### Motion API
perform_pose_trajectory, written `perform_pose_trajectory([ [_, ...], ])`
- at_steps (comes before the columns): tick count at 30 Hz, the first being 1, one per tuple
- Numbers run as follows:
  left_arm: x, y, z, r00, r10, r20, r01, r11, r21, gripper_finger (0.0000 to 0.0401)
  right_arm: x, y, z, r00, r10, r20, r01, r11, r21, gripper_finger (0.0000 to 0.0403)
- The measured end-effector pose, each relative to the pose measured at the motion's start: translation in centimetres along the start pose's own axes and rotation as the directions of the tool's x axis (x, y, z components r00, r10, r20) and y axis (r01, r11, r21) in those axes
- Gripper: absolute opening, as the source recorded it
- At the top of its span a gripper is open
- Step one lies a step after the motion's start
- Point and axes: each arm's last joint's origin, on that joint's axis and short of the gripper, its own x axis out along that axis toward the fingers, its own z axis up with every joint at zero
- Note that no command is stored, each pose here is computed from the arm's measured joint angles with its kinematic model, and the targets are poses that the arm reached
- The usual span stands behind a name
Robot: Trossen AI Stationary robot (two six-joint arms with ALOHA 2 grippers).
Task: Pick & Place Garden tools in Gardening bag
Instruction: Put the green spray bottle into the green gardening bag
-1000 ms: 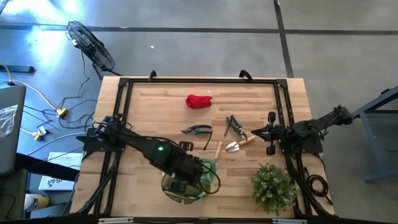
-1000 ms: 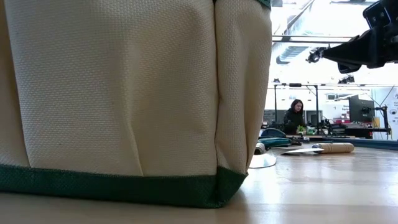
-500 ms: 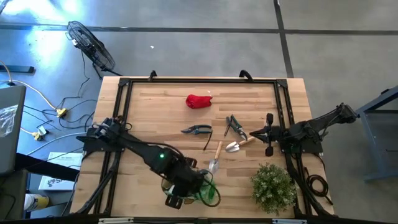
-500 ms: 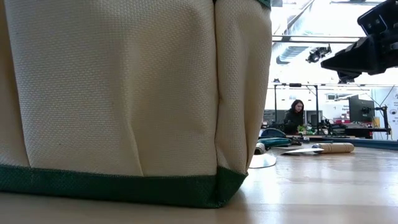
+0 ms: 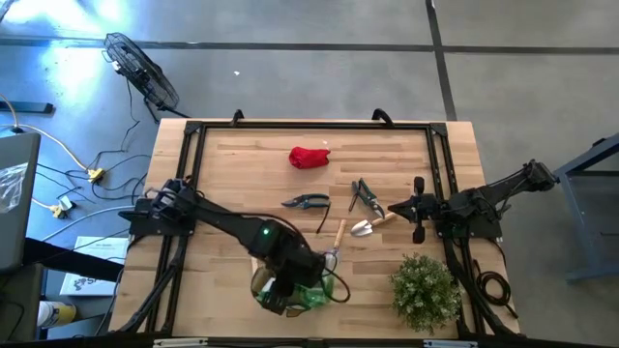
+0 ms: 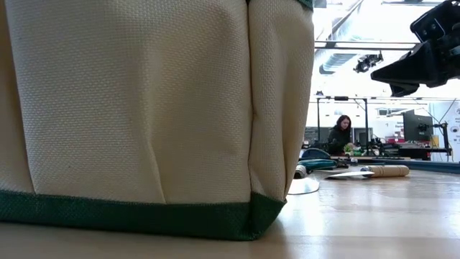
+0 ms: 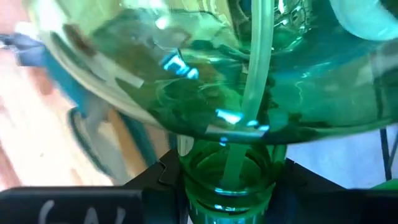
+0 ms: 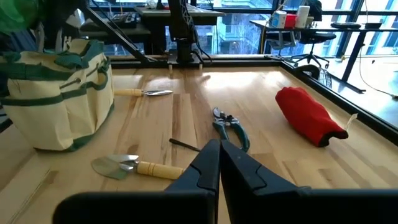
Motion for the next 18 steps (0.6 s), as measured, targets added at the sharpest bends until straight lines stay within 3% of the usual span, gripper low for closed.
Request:
perform_pose_trajectory([
  [18,1.2,0.9,-0.4,0.994,0.003,-0.107,-0.012,0.996,-0.087,0.0118,0.0,0.1,-0.1,0.999,0.031,-0.007,-0.031,0.999,0.01,0.0003],
])
